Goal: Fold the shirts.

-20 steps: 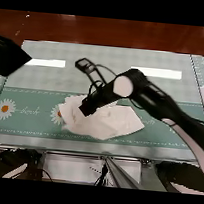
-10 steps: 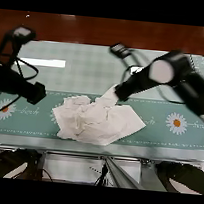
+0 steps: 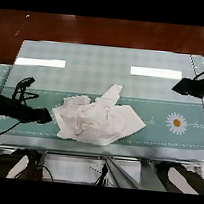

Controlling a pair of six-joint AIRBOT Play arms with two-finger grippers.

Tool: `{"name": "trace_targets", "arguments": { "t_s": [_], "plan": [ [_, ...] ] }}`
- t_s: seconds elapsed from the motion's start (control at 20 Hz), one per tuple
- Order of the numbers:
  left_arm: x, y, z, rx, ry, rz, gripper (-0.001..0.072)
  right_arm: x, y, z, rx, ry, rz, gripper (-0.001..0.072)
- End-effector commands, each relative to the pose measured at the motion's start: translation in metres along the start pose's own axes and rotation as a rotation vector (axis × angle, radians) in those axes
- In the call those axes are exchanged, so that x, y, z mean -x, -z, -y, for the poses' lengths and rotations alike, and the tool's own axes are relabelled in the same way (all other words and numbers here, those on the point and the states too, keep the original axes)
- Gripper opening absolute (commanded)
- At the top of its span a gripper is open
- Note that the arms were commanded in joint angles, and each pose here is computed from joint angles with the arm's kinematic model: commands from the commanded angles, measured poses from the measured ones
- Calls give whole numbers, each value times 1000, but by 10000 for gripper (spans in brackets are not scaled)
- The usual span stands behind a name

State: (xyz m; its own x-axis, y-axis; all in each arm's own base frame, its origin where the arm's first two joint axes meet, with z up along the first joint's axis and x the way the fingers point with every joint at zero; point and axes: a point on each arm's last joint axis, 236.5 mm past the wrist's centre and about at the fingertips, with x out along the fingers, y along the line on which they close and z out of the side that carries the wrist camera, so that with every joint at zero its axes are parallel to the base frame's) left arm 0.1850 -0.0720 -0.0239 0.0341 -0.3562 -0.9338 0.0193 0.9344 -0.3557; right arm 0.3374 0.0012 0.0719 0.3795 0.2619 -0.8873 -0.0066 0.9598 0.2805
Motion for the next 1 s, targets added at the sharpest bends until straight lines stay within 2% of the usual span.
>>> {"name": "trace_targets", "arguments": {
  "t_s": [0.0, 0.15, 0.45, 0.5, 0.6, 0.75, 0.8, 0.95],
  "plan": [
    [-29, -8, 0, 96, 141, 12, 688, -9, 8, 8, -119, -113, 32, 545],
    [-50, -27, 6, 152, 223, 6, 688, -14, 14, 7, -126, -124, 13, 545],
    [-99, -19, -7, 238, 260, -146, 686, -14, 14, 5, -128, -130, 13, 545],
    [-103, -23, -4, 256, 284, -142, 618, -14, 14, 5, -128, -130, 13, 545],
    [-109, -37, 3, 316, 335, -113, 362, -14, 14, 5, -135, -131, 13, 545],
    [-112, -52, 6, 370, 363, -66, 88, -14, 14, 5, -140, -131, 12, 544],
    [-112, -53, 6, 346, 364, -61, 21, -14, 14, 6, -138, -128, 11, 544],
    [-109, -47, 12, 301, 386, -85, 20, -17, 24, 18, -124, -77, -23, 525]
  ]
}}
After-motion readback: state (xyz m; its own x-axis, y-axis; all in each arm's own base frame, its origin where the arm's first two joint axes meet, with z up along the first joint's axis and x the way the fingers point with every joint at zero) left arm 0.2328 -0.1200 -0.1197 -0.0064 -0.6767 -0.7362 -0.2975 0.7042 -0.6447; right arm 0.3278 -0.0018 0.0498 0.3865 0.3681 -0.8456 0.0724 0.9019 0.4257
